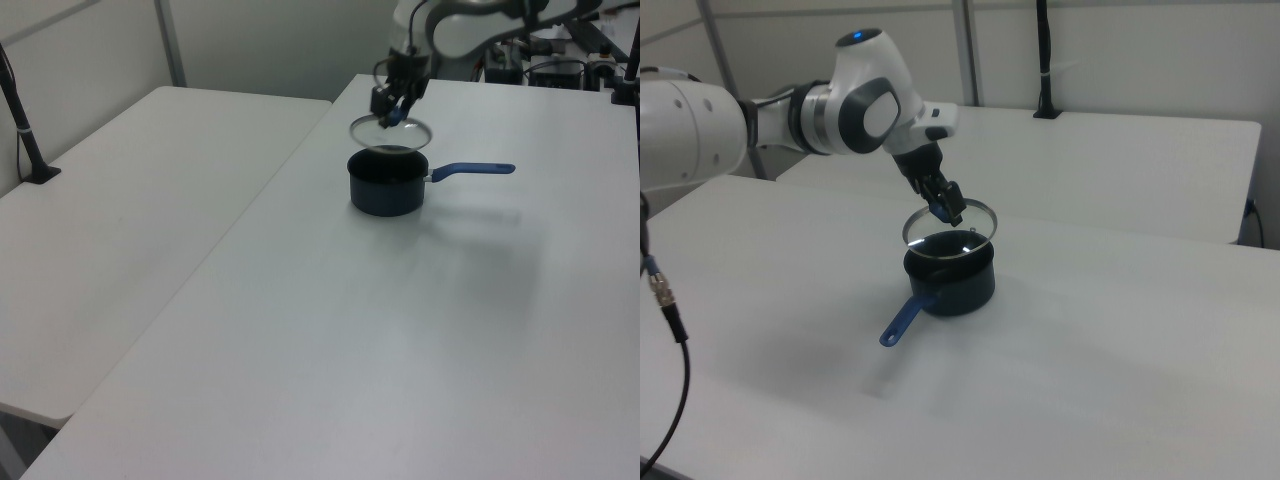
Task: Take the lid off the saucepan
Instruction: 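Lift the glass lid off the saucepan rim and carry it aside, then lower the held lid onto the table beside the saucepan handle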
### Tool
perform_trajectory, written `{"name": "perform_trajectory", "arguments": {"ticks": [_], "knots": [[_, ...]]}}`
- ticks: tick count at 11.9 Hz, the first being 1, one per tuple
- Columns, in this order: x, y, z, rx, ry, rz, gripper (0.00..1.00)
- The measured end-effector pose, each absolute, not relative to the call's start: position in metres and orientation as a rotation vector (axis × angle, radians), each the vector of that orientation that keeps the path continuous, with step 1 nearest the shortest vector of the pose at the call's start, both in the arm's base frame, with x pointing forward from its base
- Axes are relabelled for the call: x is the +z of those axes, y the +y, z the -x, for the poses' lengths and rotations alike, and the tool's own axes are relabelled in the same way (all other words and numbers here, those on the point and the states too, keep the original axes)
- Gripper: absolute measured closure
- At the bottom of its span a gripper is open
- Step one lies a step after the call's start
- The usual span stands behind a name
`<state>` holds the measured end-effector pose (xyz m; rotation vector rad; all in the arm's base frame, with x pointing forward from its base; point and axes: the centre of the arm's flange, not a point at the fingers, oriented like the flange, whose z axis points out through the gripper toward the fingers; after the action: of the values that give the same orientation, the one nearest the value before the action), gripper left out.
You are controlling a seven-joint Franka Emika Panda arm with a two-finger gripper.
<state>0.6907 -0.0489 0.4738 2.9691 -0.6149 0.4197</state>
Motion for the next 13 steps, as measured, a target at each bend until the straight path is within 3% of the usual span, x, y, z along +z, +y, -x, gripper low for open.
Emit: {"name": "perform_trajectory", "arguments": {"ticks": [3,7,9,13], "knots": [[0.491,-0.11,-0.651,0.297,-0.416,-2.971,0.42],[0.469,-0.193,-0.581,0.133,-0.233,-2.986,0.42],[0.444,-0.225,-0.554,0.117,-0.191,-2.988,0.42],[0.358,-0.244,-0.515,0.172,-0.113,-2.987,0.42]]}}
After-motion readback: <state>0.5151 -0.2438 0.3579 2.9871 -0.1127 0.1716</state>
